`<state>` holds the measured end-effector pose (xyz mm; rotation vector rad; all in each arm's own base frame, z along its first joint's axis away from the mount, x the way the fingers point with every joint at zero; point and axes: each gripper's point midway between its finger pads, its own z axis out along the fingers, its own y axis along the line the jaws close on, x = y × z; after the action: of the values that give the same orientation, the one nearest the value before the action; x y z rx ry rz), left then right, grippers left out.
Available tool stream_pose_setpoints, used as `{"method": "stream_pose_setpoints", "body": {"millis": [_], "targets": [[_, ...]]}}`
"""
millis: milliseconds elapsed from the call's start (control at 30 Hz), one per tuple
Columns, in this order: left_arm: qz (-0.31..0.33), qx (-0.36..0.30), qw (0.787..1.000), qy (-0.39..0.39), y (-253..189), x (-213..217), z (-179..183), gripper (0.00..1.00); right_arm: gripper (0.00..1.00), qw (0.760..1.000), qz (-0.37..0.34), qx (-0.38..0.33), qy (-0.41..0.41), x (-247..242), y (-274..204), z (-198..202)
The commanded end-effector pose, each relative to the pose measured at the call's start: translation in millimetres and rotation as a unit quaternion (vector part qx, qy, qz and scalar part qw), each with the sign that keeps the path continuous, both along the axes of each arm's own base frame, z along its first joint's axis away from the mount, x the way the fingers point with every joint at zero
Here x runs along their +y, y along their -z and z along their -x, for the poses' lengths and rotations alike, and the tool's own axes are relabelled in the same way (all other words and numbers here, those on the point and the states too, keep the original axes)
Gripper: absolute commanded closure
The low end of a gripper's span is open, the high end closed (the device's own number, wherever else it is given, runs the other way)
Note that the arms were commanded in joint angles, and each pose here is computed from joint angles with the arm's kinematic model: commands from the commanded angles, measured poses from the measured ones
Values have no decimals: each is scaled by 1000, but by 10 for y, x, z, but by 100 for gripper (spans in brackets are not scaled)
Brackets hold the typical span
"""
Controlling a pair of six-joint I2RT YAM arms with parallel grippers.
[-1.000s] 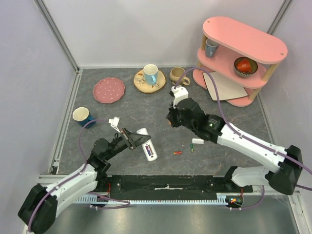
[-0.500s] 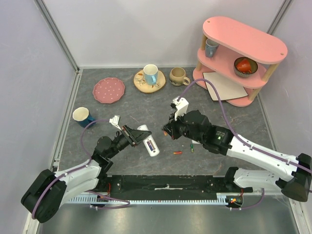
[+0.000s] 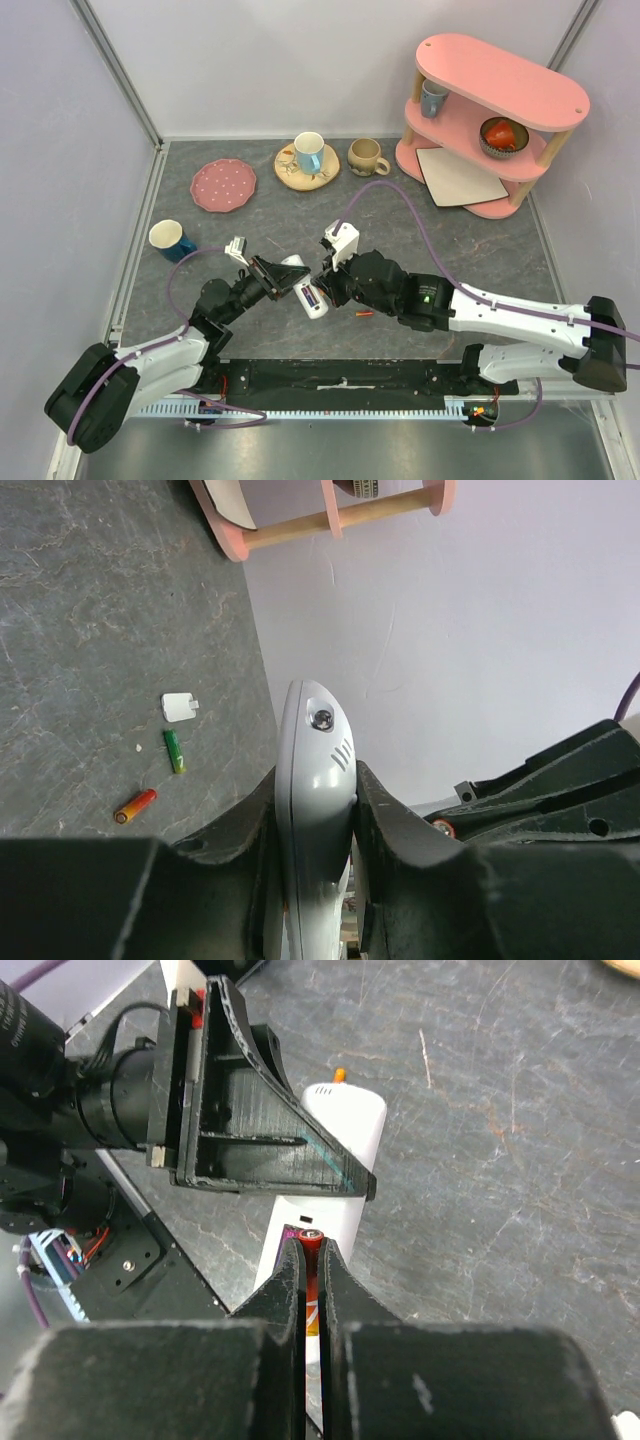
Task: Load the batteries into the remote control
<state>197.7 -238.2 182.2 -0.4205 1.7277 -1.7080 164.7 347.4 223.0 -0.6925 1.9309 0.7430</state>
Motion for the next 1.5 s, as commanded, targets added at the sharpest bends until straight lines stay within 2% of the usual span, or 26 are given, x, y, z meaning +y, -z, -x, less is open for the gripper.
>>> {"method": "stream_pose_setpoints", "body": {"millis": [0, 400, 1467], "targets": [[41, -1, 999, -14, -212, 23, -69, 98, 100, 995, -52, -64, 50, 11, -340, -150], [44, 3, 999, -25, -241, 55, -88, 98, 100, 992, -67, -76, 70, 64, -267, -119], [43, -9, 999, -22, -311, 63, -60, 98, 100, 998, -4, -51, 39, 189, 228, 36]]}}
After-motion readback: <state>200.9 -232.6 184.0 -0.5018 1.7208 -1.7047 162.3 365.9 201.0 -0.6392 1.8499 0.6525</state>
